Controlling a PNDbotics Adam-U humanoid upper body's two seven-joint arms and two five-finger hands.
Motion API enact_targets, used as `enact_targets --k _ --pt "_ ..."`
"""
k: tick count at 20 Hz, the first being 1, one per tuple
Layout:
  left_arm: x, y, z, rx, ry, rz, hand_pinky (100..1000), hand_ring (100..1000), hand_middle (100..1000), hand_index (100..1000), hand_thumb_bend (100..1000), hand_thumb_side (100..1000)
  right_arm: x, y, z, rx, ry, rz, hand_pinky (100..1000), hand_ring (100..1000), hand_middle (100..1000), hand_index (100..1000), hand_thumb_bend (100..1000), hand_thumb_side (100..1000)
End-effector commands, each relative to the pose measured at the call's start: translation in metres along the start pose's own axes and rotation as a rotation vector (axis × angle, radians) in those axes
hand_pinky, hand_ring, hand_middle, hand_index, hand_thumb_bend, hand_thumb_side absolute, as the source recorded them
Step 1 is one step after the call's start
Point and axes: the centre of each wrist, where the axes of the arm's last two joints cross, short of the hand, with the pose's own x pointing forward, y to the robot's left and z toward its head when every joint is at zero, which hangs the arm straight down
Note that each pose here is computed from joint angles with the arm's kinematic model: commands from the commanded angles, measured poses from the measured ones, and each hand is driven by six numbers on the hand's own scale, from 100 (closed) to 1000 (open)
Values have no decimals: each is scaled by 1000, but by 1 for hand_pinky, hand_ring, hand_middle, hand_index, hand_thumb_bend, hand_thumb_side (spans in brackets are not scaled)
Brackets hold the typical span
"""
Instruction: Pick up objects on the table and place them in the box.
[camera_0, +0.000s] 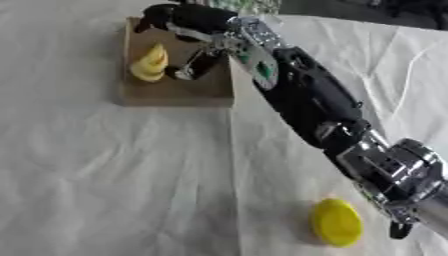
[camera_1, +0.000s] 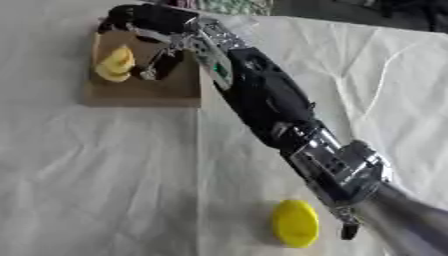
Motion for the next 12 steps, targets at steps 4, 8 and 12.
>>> enact_targets --k 4,8,12 --pt "4 0 -4 -16 -13 3 858 796 759 852 238 529 -6 -23 4 -79 42 53 914 1000 864 942 296 157" --pt "5 3 -3 -19 -9 -11 858 797 759 852 238 529 -11 -53 19 -179 57 55 907 1000 856 940 287 100" --pt "5 7 -3 -23 -8 -33 858 797 760 852 237 528 -14 -93 61 -276 57 79 889 970 853 935 335 100"
